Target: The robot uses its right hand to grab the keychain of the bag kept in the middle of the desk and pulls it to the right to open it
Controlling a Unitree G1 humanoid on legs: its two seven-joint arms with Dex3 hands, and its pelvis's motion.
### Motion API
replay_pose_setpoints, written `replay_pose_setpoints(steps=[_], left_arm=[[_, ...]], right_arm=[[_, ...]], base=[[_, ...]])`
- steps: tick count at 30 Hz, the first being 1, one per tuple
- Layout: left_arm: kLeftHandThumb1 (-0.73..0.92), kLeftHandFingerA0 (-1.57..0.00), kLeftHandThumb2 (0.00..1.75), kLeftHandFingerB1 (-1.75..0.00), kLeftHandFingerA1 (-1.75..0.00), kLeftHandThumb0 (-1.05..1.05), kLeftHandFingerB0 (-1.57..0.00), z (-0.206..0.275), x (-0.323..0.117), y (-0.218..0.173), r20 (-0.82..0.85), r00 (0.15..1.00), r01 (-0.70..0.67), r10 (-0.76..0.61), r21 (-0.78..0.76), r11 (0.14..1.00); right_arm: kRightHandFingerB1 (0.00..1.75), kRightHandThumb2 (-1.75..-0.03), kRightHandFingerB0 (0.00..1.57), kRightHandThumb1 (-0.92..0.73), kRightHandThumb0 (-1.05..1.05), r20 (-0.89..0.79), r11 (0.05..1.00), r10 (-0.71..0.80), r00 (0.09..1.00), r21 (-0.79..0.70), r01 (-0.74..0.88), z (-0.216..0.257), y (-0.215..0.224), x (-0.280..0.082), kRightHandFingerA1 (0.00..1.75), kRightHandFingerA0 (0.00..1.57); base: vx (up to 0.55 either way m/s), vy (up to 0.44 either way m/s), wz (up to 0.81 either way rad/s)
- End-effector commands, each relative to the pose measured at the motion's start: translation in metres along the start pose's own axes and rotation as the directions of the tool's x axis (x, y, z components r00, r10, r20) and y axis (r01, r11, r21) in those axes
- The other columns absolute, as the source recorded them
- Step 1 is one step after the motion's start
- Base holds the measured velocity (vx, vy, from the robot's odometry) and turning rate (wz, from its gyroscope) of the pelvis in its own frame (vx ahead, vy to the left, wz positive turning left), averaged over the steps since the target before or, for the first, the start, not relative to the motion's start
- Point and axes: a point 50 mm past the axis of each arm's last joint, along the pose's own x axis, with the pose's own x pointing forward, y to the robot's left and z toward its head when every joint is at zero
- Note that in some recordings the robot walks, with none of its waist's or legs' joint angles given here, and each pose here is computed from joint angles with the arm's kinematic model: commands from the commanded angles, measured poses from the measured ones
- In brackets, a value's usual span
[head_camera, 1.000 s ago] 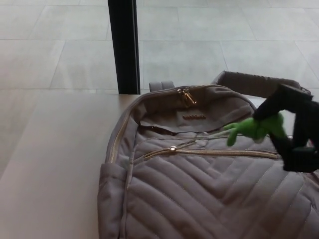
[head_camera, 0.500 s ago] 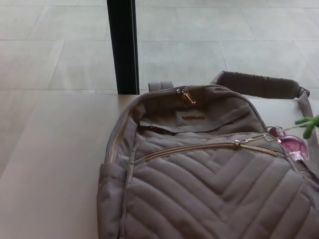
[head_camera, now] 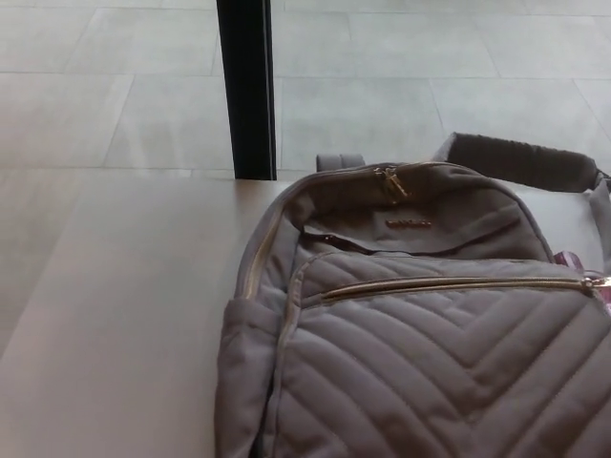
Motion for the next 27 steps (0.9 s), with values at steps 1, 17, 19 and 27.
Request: replay_pose_setpoints(steps=[1, 17, 19, 27], left_arm=[[0.83, -0.77, 0.65, -0.42, -0.58, -0.76, -0.62, -0.005, -0.002, 0.004, -0.026, 1.0, -0.009, 0.009, 0.001, 1.0], [0.83, -0.78, 0.65, -0.42, -0.6, -0.73, -0.65, -0.009, -0.003, 0.001, -0.033, 0.999, -0.008, 0.008, 0.002, 1.0], [0.84, -0.77, 0.65, -0.42, -0.59, -0.74, -0.64, -0.009, -0.003, 0.001, -0.037, 0.999, -0.005, 0.005, 0.013, 1.0], [0.83, -0.77, 0.65, -0.42, -0.59, -0.73, -0.63, -0.011, -0.004, 0.001, -0.042, 0.999, 0.0, 0.0, 0.011, 1.0]], right_arm=[[1.61, -1.12, 0.82, -0.49, -0.34, -0.073, 0.99, -0.131, 0.989, -0.051, 0.128, -0.03, -0.016, -0.012, 1.75, 1.01], [0.0, -0.94, 0.0, -0.58, -1.02, -0.132, 0.931, 0.354, 0.926, -0.049, -0.363, -0.03, -0.004, -0.03, 0.08, 0.0], [0.0, -0.96, 0.0, -0.63, -1.04, -0.15, 0.923, 0.367, 0.918, -0.069, -0.38, -0.034, -0.005, -0.033, 0.09, 0.0], [0.0, -1.02, 0.0, -0.72, -1.05, -0.375, 0.951, 0.309, 0.874, 0.099, -0.293, -0.086, -0.017, -0.068, 0.16, 0.0]], base=[[0.0, 0.0, 0.0], [0.0, 0.0, 0.0], [0.0, 0.0, 0.0], [0.0, 0.0, 0.0]])
